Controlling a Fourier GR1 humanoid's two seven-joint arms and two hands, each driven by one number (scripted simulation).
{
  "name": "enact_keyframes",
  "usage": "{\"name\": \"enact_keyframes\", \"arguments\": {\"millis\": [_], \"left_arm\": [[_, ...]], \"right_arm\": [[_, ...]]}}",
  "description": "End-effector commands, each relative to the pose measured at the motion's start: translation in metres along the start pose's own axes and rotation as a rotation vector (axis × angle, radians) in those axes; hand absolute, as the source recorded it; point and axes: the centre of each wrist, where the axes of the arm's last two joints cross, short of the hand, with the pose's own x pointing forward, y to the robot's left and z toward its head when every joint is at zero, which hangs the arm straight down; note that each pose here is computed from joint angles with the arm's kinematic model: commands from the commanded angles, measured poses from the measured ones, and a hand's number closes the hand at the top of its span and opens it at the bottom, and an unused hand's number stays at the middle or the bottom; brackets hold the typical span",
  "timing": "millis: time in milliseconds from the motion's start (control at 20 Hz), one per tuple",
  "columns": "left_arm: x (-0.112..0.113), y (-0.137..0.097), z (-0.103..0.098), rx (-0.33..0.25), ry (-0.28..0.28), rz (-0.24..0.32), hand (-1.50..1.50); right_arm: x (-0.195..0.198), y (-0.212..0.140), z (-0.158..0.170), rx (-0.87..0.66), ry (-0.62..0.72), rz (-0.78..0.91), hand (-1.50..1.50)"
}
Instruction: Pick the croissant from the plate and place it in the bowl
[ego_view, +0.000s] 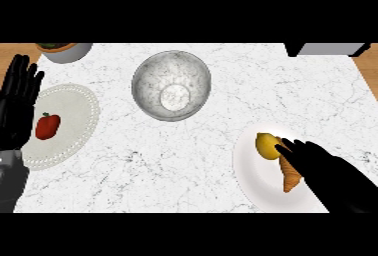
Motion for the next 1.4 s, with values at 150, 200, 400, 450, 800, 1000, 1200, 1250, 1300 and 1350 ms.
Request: {"name": "enact_keyframes", "arguments": {"millis": [150,200,400,450,800,1000,1200,1250,1300,1350], "left_arm": [[0.002,-0.013,0.002,0.006,0.012,0.003,0.00],[0.003,0.002,0.009,-0.006,0.010,-0.009,0.00],[-0.003,0.012,0.007,0.010,0.008,-0.020,0.00],[0.010,-0.001,0.025,-0.007,0.000,-0.001,0.00],[-0.005,0.010,0.000,0.001,0.000,-0.001,0.00],[0.004,0.008,-0.005,0.000,0.009,0.011,0.00],[-0.004,-0.015,-0.014,-0.002,-0.006,0.002,0.00],[-0.012,-0.009,-0.003,-0.003,0.014,0.022,0.00],[0.001,0.004,0.000,0.000,0.019,0.001,0.00],[-0.007,-0.011,-0.003,0.006,0.000,0.001,0.00]], "right_arm": [[-0.017,0.035,-0.024,0.003,0.042,-0.003,-1.50],[-0.024,0.042,-0.041,0.012,0.045,0.006,-1.50],[-0.039,0.026,-0.023,-0.005,0.042,0.002,-1.50],[-0.042,0.041,-0.037,-0.005,0.048,-0.017,-1.50],[-0.059,0.052,-0.059,-0.021,-0.050,-0.022,-1.50],[-0.049,0.046,-0.057,0.003,-0.018,0.011,-1.50],[-0.049,0.058,-0.067,0.018,-0.010,0.004,-1.50],[-0.049,0.071,-0.079,0.046,-0.014,0.021,-1.50],[-0.043,0.083,-0.086,0.037,-0.005,0.028,-1.50],[-0.057,0.075,-0.089,0.041,0.004,0.013,-1.50]]}}
